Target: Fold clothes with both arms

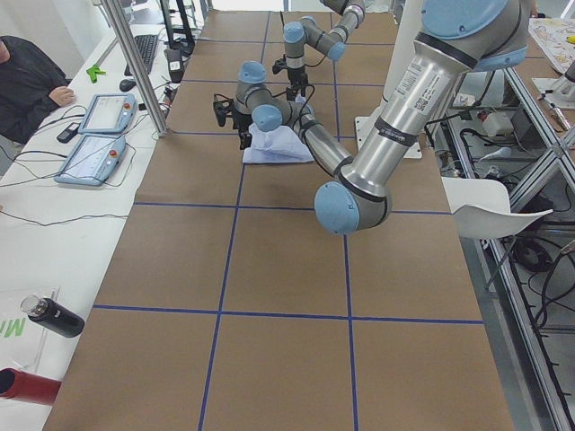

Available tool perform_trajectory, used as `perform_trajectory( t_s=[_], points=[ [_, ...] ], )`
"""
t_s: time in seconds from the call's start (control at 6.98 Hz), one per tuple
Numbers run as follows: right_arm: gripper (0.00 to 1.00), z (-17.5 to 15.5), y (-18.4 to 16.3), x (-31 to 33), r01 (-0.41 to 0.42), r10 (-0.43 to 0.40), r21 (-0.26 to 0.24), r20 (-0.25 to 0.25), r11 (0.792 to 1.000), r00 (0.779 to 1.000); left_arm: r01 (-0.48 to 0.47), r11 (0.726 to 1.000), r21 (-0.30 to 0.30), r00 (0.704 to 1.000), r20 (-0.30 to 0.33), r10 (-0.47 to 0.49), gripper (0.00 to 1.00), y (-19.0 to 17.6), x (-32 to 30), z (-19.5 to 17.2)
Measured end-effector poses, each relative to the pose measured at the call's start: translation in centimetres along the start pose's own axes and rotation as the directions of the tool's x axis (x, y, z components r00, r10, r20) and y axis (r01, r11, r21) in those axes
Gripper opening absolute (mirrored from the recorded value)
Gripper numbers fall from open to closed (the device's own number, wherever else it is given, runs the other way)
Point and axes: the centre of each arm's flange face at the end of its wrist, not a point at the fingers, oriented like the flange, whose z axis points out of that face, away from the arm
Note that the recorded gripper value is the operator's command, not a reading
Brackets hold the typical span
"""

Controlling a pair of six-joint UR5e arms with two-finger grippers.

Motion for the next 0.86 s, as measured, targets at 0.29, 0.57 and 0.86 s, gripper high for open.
perform_trajectory(
  t_s=[0.29, 0.57, 0.86],
  points=[
    [1.00, -3.6, -3.0, 0.5, 0.037, -0.039, 0.044, 0.047, 0.998, 0.998, -0.070, 0.998, 0.010, 0.997, -0.028, 0.070, 0.99, 0.5, -0.6, -2.1],
    [1.00, -7.6, -8.5, 3.0, 0.166, -0.174, 0.129, 0.054, 0.978, 0.983, -0.234, 0.971, 0.048, 0.971, -0.035, 0.236, 0.99, 0.2, -4.7, -5.7],
    [1.00, -11.2, -15.6, 6.9, 0.339, -0.337, 0.192, -0.042, 0.921, 0.940, -0.404, 0.910, 0.090, 0.915, 0.038, 0.402, 0.99, -3.4, -10.1, -7.7]
  ],
)
